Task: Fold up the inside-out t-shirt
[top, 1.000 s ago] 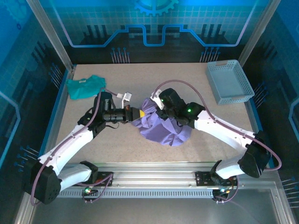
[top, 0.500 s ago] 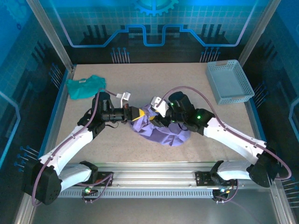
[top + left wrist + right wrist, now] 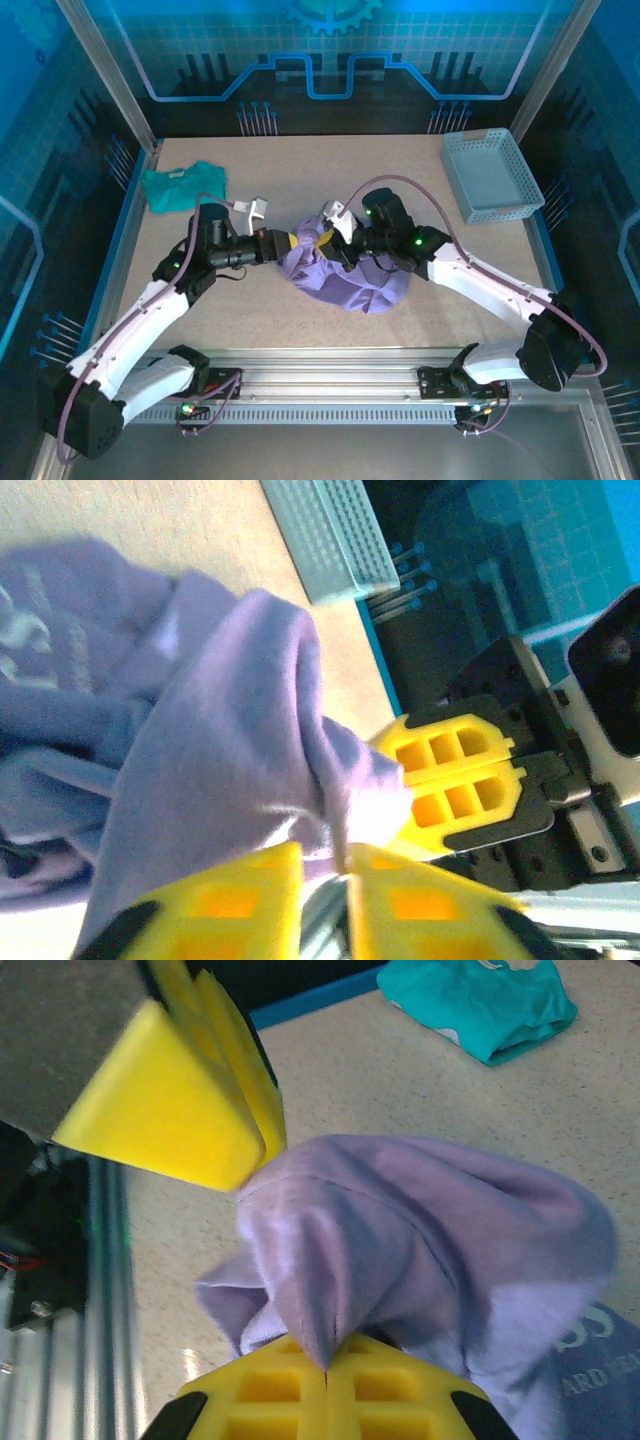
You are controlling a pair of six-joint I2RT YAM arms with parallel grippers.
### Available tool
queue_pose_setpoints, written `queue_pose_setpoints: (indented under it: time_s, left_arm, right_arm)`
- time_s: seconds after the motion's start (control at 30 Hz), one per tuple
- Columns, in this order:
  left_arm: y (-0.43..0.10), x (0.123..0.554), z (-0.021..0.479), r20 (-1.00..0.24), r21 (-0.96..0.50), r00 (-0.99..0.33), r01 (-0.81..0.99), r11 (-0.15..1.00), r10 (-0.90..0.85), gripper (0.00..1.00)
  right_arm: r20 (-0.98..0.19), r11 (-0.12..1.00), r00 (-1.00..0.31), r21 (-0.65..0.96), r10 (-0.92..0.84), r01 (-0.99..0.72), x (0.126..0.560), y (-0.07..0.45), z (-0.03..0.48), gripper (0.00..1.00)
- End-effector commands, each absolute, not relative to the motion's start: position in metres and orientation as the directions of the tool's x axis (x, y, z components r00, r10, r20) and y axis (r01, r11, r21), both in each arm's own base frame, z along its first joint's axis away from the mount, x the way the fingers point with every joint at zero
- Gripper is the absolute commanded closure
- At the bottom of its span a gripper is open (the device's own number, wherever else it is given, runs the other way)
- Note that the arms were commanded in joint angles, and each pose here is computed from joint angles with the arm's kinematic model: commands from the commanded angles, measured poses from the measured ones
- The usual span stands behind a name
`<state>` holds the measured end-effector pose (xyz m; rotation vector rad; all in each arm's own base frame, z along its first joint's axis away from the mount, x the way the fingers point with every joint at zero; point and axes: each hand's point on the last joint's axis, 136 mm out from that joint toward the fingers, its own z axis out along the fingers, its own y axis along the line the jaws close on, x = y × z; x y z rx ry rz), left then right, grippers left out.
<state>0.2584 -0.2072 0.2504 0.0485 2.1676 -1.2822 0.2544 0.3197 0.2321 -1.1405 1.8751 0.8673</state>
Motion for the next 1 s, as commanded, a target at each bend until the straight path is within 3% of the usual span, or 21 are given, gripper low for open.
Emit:
queue_pose_setpoints:
  time_s: [0.0,0.1,0.2,0.43,0.63,0.87,0.97]
  left_arm:
    - [-0.195,0.260,0.241,-0.634,-0.678,-0.732,0.368,0.637,-0.252,0.65]
    - [-0.200,0.255,0.236,-0.661,-0.647,-0.721,0.407,0.645,-0.208,0.52]
    - [-0.205,0.254,0.227,-0.678,-0.612,-0.716,0.429,0.664,-0.162,0.46]
    - [-0.208,0.260,0.208,-0.672,-0.569,-0.733,0.422,0.706,-0.104,0.46]
    - [-0.221,0.263,0.214,-0.684,-0.581,-0.724,0.466,0.668,-0.089,0.60]
    - [-0.223,0.262,0.234,-0.703,-0.603,-0.699,0.489,0.630,-0.130,1.00]
    - [-0.226,0.254,0.258,-0.716,-0.641,-0.673,0.526,0.559,-0.187,1.00]
  right_arm:
    - [-0.873,0.315,-0.380,0.283,-0.306,-0.906,0.247,0.321,0.248,1.00]
    - [-0.860,0.311,-0.429,0.342,-0.275,-0.887,0.252,0.318,0.251,1.00]
    - [-0.855,0.293,-0.451,0.376,-0.257,-0.879,0.254,0.315,0.254,1.00]
    - [-0.856,0.294,-0.454,0.379,-0.249,-0.877,0.256,0.307,0.255,1.00]
    - [-0.851,0.295,-0.460,0.385,-0.254,-0.874,0.257,0.308,0.251,1.00]
    - [-0.842,0.397,-0.471,0.350,-0.263,-0.848,0.269,0.296,0.243,0.98]
    - [-0.830,0.490,-0.489,0.319,-0.270,-0.812,0.279,0.285,0.232,0.90]
